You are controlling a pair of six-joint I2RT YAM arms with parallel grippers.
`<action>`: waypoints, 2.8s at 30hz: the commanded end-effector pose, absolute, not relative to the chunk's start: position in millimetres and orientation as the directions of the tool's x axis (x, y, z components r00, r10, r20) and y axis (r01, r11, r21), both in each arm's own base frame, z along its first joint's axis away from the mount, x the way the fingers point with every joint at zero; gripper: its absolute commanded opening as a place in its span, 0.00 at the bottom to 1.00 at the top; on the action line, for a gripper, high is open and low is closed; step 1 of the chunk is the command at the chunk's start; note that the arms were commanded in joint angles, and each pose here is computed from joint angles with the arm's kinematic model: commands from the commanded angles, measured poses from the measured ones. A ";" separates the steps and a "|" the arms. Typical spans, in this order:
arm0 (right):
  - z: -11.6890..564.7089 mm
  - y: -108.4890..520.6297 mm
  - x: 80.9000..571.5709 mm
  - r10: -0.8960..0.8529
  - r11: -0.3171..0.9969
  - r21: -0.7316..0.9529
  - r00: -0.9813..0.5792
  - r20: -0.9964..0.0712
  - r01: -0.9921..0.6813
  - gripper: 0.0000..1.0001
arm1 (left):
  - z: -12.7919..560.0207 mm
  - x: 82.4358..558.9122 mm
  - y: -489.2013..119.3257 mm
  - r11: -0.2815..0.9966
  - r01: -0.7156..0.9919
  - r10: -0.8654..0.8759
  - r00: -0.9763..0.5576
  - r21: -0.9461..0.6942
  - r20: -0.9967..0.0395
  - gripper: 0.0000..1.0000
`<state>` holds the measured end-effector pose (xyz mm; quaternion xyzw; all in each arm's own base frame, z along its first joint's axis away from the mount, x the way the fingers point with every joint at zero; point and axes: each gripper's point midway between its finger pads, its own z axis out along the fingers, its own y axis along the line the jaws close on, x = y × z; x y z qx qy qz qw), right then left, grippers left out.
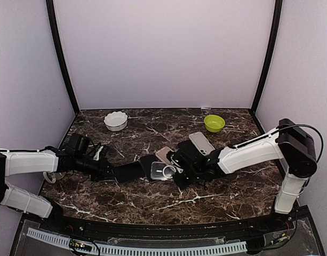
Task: Take the phone out of the phone case
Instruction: Place the phone at the center of the board, then reset both arms
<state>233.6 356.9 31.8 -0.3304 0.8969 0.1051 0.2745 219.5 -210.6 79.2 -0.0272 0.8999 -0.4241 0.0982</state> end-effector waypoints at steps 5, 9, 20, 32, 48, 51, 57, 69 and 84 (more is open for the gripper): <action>8.5 310.5 202.7 -0.540 0.793 -0.007 -0.697 -0.472 -0.609 0.06 | 50.1 209.3 -203.8 0.681 -0.006 -0.106 -0.990 -0.732 -0.091 0.06; 3.7 288.2 182.0 -0.538 0.803 0.002 -0.725 -0.430 -0.596 0.06 | 45.8 209.8 -203.6 0.685 -0.002 -0.095 -0.992 -0.728 -0.087 0.10; 60.2 276.1 138.3 -0.451 0.826 0.120 -0.774 -0.444 -0.551 0.12 | 34.7 213.0 -201.8 0.714 0.006 -0.067 -0.995 -0.700 -0.077 0.39; 178.8 303.1 188.5 -0.271 0.836 0.126 -0.601 -0.752 -0.535 0.34 | 41.6 214.5 -189.1 0.768 0.023 -0.073 -0.990 -0.640 -0.123 0.69; 247.1 194.6 288.1 -0.122 0.956 -0.024 -0.320 -0.940 -0.293 0.78 | 151.7 279.1 -110.8 0.973 0.130 -0.023 -0.767 -0.190 -0.641 0.93; 247.4 158.3 298.7 -0.111 0.978 -0.057 -0.269 -0.957 -0.200 0.82 | 171.8 292.1 -91.3 0.992 0.100 0.009 -0.673 -0.079 -0.740 0.97; 246.4 92.5 311.3 -0.077 0.997 -0.075 -0.192 -0.978 -0.015 0.79 | 203.2 313.4 -54.5 0.992 -0.012 0.112 -0.403 0.127 -0.909 0.99; 204.0 25.1 330.7 -0.067 0.979 -0.099 -0.175 -0.982 0.179 0.93 | 178.1 344.0 -36.4 0.959 -0.041 0.265 -0.204 0.279 -0.942 0.99; 166.4 -20.6 344.8 -0.010 0.969 -0.016 -0.024 -1.000 0.245 0.98 | 136.4 382.5 -6.1 0.990 -0.040 0.131 -0.112 0.136 -0.985 0.99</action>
